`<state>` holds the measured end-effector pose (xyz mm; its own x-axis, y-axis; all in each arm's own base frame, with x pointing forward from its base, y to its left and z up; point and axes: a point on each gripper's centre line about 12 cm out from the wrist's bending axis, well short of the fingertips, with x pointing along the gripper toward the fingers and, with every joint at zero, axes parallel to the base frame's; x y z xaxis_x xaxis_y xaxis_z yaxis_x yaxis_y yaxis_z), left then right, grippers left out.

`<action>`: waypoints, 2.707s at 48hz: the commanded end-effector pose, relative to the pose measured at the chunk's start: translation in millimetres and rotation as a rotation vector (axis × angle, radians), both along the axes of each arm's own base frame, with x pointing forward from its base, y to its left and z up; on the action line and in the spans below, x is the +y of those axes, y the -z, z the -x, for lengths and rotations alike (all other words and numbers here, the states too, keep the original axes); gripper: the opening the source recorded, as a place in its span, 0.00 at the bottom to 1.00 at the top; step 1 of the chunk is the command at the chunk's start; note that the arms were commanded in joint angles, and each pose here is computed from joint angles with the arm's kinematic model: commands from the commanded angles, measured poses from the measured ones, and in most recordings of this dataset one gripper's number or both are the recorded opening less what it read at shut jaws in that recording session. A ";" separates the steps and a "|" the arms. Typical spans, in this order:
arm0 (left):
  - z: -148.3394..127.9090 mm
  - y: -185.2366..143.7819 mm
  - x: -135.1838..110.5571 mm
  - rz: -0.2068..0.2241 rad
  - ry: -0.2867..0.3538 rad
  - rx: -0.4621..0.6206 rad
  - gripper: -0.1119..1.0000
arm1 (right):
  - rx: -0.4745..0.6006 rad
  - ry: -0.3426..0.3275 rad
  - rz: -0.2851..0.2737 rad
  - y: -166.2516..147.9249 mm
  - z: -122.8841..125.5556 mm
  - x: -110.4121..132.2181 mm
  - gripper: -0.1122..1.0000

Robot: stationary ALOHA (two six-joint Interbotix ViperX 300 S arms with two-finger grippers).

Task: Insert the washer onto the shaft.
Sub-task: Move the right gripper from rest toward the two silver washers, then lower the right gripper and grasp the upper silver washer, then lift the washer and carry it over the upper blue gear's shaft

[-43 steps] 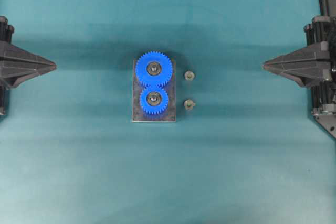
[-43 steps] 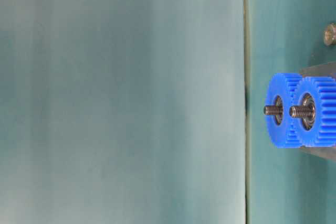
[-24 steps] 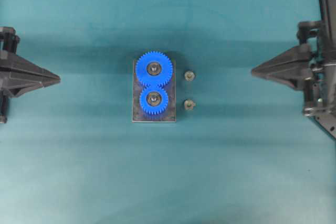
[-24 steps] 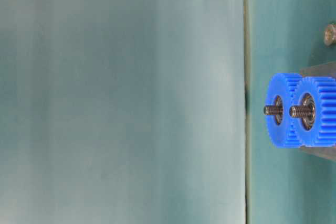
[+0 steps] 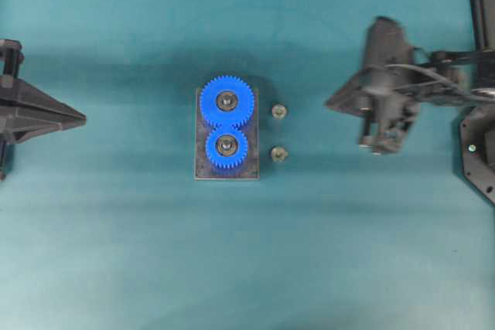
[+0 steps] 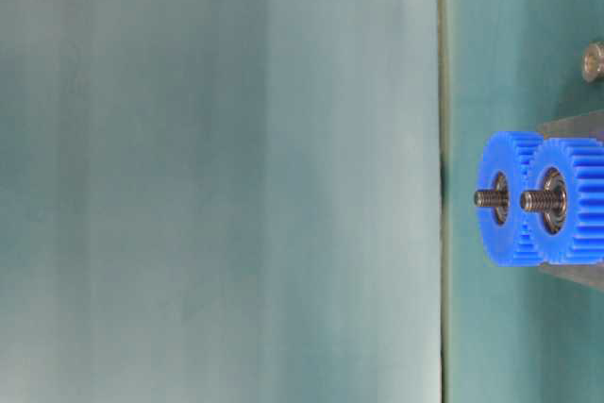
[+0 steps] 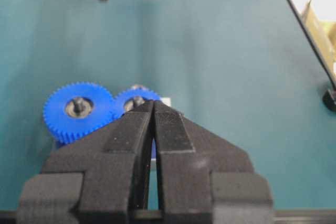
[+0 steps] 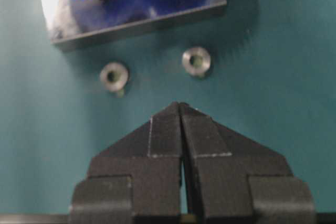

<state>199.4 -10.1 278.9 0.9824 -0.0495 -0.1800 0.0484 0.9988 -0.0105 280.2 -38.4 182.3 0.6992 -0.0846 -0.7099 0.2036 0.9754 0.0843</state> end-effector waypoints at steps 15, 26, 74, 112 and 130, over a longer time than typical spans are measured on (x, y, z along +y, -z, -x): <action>-2.3 -7.3 0.2 0.001 -0.002 -0.012 0.17 | 0.076 0.023 -0.010 49.0 -46.8 -11.8 0.26; -1.1 -8.8 0.3 0.002 -0.002 -0.020 0.17 | 0.125 0.026 -0.007 70.4 -67.1 -20.1 0.82; 2.8 -10.4 0.5 0.026 -0.006 -0.033 0.17 | 0.302 0.017 -0.019 99.2 -70.5 -26.7 0.44; 8.7 -8.4 0.7 0.028 -0.006 -0.046 0.17 | 0.307 -0.062 -0.016 -12.1 -120.7 -5.4 0.40; 13.5 -2.1 1.0 0.026 -0.005 -0.045 0.17 | 0.237 -0.064 -0.003 -39.7 -149.1 -9.2 0.40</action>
